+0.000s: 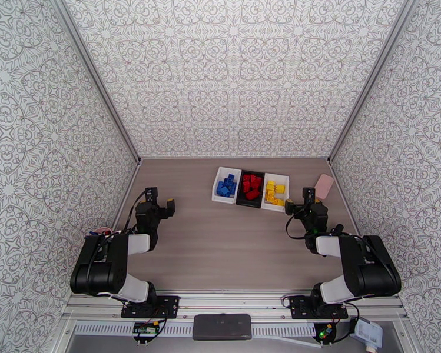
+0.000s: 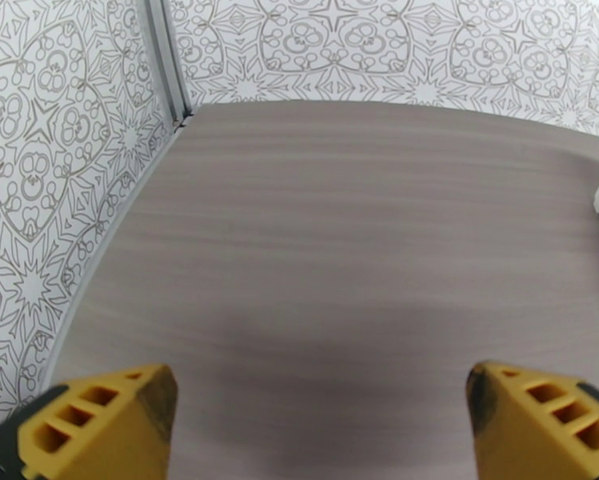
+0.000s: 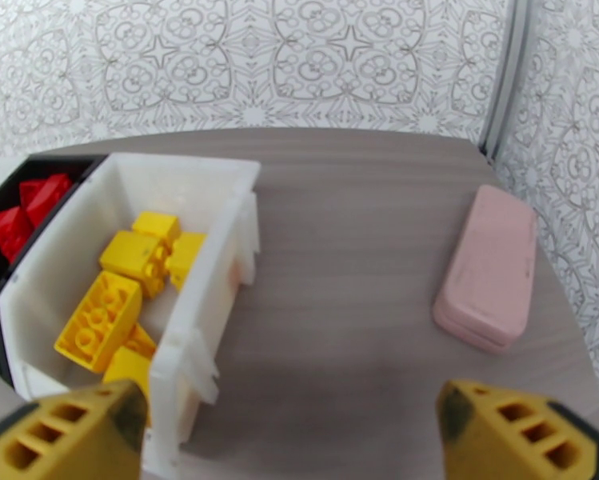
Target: Sort the legos into containers by color
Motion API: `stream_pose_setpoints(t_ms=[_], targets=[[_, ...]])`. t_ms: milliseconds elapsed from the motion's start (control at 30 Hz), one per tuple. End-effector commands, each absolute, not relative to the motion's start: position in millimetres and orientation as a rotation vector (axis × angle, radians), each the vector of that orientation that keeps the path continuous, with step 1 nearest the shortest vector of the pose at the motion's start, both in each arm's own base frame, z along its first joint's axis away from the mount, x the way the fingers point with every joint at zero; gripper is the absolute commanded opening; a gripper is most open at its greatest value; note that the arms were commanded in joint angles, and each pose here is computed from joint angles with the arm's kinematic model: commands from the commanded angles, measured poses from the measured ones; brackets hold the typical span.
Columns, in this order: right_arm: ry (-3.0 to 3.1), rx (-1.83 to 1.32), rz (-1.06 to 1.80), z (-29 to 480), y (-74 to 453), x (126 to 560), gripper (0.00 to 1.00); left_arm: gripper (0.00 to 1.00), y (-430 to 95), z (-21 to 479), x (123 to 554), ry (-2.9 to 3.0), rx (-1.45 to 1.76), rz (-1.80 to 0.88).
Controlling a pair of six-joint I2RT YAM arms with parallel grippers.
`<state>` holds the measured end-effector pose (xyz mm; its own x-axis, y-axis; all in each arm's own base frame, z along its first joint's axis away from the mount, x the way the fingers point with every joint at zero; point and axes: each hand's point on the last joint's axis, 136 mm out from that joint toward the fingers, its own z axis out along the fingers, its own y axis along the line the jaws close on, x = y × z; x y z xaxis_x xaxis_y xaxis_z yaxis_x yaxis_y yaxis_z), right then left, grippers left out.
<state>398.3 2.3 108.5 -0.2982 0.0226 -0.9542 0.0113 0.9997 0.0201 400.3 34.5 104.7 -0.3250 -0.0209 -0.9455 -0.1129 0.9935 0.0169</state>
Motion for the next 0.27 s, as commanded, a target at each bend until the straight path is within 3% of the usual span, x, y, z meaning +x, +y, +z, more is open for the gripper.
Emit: stream_pose_setpoints(t_ms=[0,233], targets=[[1.860,0.012,0.006,114.7,1.6,403.3,1.00,1.00,31.9,107.9,402.2,1.880,-0.090,0.082],[1.860,0.012,0.007,114.6,1.6,403.2,1.00,1.00,31.8,107.1,402.0,1.883,-0.089,0.083]])
